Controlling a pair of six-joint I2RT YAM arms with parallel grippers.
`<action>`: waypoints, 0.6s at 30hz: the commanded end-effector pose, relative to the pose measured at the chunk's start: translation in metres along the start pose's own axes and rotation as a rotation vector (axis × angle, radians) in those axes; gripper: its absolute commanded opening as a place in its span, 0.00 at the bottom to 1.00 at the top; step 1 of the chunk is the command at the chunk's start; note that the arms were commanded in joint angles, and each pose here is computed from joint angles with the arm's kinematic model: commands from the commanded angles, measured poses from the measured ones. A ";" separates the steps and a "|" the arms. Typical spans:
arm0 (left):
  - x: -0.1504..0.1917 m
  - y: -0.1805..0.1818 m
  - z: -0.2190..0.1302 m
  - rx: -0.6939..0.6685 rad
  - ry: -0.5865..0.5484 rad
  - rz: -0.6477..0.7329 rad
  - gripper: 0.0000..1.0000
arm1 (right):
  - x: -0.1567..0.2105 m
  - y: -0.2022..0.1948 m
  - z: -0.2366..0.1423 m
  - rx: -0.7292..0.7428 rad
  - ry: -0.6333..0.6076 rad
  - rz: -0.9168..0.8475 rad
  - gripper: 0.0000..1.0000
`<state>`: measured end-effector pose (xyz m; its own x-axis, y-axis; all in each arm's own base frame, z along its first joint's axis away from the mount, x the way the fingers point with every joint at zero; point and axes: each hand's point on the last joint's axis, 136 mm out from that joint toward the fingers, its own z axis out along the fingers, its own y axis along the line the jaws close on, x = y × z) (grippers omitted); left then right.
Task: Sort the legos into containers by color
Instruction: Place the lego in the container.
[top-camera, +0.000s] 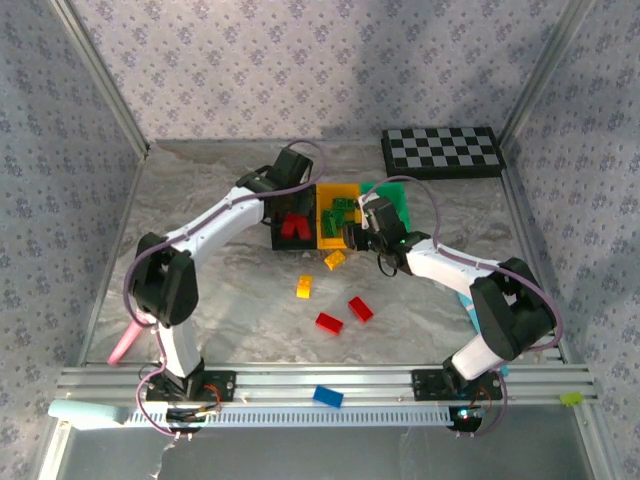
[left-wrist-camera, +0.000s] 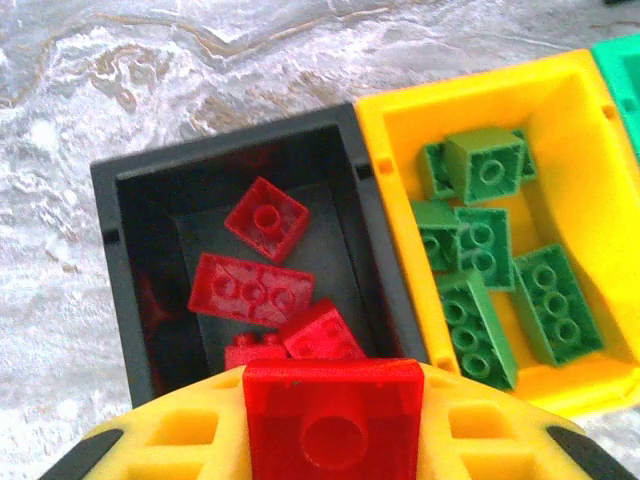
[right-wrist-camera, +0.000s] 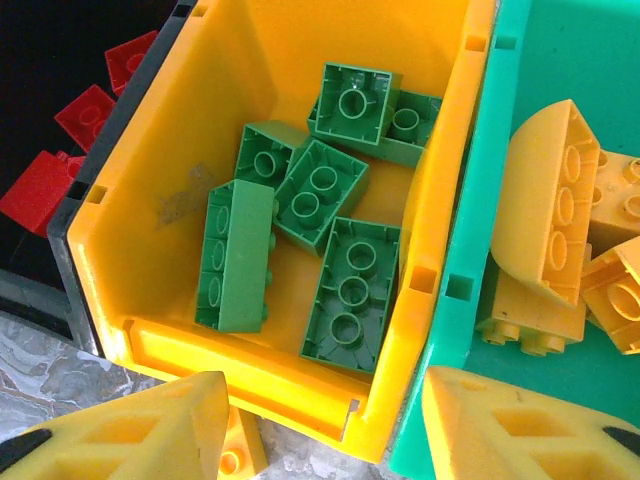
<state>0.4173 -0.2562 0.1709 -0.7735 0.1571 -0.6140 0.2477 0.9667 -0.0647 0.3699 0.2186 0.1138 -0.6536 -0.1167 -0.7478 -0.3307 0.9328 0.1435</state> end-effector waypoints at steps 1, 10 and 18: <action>-0.002 0.010 0.012 -0.038 0.042 0.046 0.27 | -0.006 -0.003 -0.007 0.006 -0.031 0.024 0.55; 0.000 0.028 0.037 -0.144 0.109 0.049 0.74 | -0.004 -0.005 -0.005 0.012 -0.026 0.027 0.56; 0.000 0.006 0.010 -0.088 0.054 0.067 0.81 | -0.005 -0.004 -0.005 0.004 -0.027 0.035 0.56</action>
<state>0.4382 -0.2455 0.1338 -0.8212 0.2225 -0.5254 0.2298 0.9718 0.0523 0.3708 0.2182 0.1151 -0.6515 -0.1009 -0.7519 -0.3227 0.9339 0.1542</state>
